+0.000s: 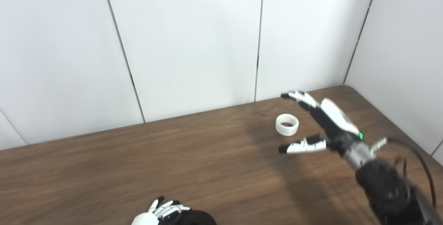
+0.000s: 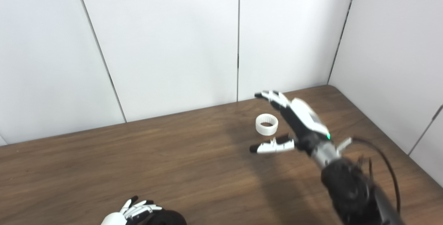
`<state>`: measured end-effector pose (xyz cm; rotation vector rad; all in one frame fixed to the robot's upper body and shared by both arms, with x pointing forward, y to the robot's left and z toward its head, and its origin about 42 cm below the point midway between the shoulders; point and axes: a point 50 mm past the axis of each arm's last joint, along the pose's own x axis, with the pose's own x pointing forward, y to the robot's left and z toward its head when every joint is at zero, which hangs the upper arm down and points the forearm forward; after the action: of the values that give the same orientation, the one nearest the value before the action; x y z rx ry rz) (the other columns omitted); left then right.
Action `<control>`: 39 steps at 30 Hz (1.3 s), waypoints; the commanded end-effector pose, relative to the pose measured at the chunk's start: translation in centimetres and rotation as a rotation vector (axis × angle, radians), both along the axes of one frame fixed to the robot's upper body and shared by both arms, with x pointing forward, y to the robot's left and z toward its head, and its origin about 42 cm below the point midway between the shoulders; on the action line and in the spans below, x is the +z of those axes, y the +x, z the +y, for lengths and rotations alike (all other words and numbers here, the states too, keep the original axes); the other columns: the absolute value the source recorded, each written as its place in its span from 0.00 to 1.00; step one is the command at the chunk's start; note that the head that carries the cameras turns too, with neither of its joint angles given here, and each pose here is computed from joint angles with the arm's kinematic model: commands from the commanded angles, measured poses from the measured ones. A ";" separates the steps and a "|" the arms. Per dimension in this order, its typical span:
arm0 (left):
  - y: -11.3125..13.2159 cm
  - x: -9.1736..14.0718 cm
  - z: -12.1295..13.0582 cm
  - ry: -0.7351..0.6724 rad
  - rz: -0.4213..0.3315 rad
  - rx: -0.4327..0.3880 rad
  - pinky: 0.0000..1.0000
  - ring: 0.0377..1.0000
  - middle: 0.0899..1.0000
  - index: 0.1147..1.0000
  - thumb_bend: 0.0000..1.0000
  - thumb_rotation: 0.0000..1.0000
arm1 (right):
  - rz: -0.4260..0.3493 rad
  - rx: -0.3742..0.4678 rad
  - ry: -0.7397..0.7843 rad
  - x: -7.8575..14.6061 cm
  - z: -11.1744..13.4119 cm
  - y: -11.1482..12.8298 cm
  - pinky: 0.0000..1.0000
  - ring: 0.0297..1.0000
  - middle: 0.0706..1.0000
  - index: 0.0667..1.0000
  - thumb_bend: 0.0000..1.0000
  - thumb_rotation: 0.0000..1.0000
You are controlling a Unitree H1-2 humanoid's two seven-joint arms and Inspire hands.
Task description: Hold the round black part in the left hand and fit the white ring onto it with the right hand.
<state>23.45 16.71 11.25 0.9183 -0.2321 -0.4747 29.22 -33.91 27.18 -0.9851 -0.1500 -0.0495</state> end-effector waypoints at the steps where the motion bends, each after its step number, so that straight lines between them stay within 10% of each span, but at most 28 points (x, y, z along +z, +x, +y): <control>1: -0.9 -0.8 0.4 0.078 0.047 -0.011 1.00 0.85 0.75 0.41 0.52 0.05 | -0.018 -0.019 -0.097 2.4 -0.9 1.6 1.00 1.00 0.94 0.87 0.96 0.25; 22: -1.2 -0.3 0.4 0.090 0.052 -0.012 1.00 0.86 0.76 0.41 0.52 0.06 | 0.309 -0.055 -0.404 2.8 -3.3 11.6 1.00 1.00 0.95 0.82 1.00 0.28; 39: -1.7 0.2 0.4 0.088 0.048 -0.012 1.00 0.86 0.76 0.41 0.53 0.06 | 0.414 -0.091 -0.485 1.1 -2.5 16.2 1.00 1.00 0.95 0.84 1.00 0.33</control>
<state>22.66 16.69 12.07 0.9476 -0.2077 -0.4725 44.05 -36.97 24.67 -1.4272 0.3678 0.1640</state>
